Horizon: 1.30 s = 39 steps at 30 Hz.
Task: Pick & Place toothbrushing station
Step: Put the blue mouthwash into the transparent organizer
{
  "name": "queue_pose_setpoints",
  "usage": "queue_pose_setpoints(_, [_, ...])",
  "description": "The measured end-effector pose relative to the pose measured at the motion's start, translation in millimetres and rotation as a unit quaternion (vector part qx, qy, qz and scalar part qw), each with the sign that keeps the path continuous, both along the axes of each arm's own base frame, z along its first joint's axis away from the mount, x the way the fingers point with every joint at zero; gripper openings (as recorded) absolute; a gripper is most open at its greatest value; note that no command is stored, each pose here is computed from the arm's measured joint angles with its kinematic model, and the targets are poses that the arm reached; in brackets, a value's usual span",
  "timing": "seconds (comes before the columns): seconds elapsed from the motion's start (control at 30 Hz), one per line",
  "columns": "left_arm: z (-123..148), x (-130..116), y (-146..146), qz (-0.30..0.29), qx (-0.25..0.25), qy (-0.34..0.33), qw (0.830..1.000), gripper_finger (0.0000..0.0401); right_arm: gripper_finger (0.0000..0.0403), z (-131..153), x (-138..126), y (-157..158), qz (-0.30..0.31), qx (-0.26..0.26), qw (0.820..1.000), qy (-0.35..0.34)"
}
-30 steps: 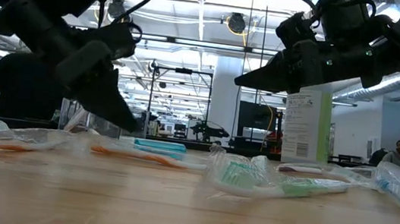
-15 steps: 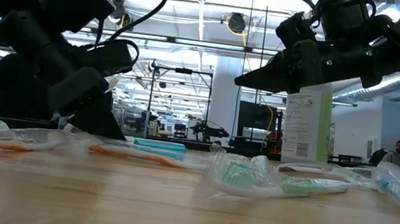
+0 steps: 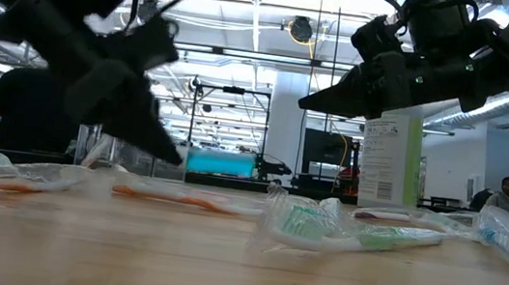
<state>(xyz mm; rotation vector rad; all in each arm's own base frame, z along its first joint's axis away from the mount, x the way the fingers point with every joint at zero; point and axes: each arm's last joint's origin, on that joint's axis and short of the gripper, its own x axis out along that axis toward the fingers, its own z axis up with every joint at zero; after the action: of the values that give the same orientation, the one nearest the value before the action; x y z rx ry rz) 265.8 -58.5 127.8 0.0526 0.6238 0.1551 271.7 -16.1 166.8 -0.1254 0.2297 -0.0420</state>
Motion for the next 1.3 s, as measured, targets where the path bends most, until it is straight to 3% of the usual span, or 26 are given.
queue_pose_setpoints(0.13, [45, 7, 0, -0.042, 0.073, 0.048, 0.995, 0.0092, 0.0004, 0, 0, 0, -0.001, 0.003, 1.0, 0.0])
queue_pose_setpoints(0.23, [88, 11, 7, -0.04, 0.128, 0.099, 0.986, 0.009, 0.0004, -1, 0, 0, -0.002, 0.007, 1.0, 0.002])
queue_pose_setpoints(0.4, [148, 12, 28, -0.031, 0.219, 0.202, 0.954, 0.0093, 0.0004, -1, 0, 0, -0.002, 0.007, 1.0, 0.003])
queue_pose_setpoints(0.53, [175, 11, 51, -0.048, 0.257, 0.263, 0.929, 0.0096, 0.0004, -1, 0, 0, -0.002, 0.007, 1.0, 0.003])
queue_pose_setpoints(0.73, [173, -4, 93, -0.06, 0.282, 0.374, 0.882, 0.0094, 0.0004, -1, 0, 0, -0.001, 0.007, 1.0, 0.003])
queue_pose_setpoints(1.0, [150, -21, 130, -0.136, 0.367, 0.514, 0.763, 0.0094, 0.0004, -1, 0, 0, -0.002, 0.006, 1.0, 0.003])
queue_pose_setpoints(1.3, [127, -33, 142, -0.209, 0.373, 0.573, 0.699, 0.0093, 0.0004, -1, 0, 0, -0.001, 0.007, 1.0, 0.003])
